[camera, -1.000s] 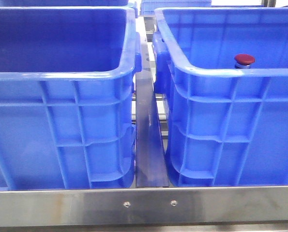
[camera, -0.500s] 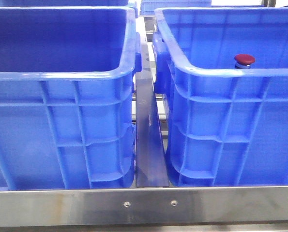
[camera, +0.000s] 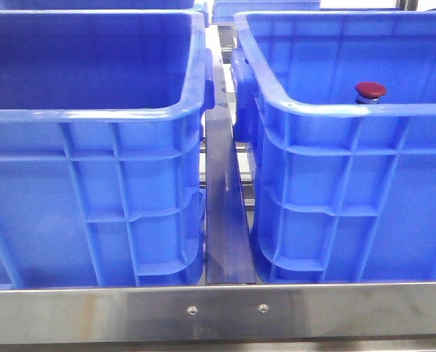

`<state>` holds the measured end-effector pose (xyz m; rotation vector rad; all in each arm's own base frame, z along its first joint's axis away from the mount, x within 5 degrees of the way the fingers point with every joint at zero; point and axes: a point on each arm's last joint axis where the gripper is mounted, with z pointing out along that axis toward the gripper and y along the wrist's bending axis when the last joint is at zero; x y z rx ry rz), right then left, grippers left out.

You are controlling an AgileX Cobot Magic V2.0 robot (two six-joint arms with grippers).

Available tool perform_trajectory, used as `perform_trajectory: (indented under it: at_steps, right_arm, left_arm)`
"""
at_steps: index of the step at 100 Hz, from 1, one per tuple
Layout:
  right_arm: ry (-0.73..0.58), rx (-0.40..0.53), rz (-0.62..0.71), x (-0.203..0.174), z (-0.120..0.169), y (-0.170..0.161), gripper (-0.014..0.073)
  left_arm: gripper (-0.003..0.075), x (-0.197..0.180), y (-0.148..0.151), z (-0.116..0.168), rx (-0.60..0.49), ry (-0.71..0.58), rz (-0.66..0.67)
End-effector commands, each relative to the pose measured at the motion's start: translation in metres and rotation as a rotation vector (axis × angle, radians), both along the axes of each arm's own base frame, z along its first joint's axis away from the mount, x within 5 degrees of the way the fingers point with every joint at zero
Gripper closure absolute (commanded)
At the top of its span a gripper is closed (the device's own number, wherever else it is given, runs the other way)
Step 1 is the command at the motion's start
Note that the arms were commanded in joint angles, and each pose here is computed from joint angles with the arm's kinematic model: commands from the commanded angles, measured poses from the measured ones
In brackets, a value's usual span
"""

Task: Pick red and yellow buttons and place in box
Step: 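Lift the yellow button and bring it toward the right gripper, then close the right gripper on the yellow button and open the left gripper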

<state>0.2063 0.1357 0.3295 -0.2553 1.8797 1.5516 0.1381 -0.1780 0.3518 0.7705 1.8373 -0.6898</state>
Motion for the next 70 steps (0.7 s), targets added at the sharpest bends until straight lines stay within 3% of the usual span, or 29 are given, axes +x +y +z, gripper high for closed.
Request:
perform_trajectory:
  at_steps: [1, 24, 53, 62, 70]
  right_arm:
    - [0.004, 0.151, -0.009, 0.004, 0.023, 0.006, -0.0008]
    - [0.025, 0.142, 0.031, 0.013, 0.02, 0.021, 0.0023]
    - [0.022, 0.152, 0.053, 0.011, 0.021, 0.022, 0.0361]
    - [0.022, 0.151, 0.053, 0.011, 0.021, 0.022, 0.0386]
    - [0.022, 0.151, 0.054, 0.011, 0.021, 0.022, 0.0386]
  left_arm:
    - [0.0715, -0.001, -0.001, 0.02, -0.107, -0.071, 0.001]
    - [0.0715, -0.001, -0.001, 0.02, -0.107, -0.071, 0.001]
    - [0.0712, -0.001, -0.001, 0.02, -0.107, -0.071, 0.001]
    - [0.0676, -0.001, -0.001, 0.02, -0.107, -0.071, 0.001]
    - [0.0582, -0.001, -0.001, 0.02, -0.107, -0.071, 0.001]
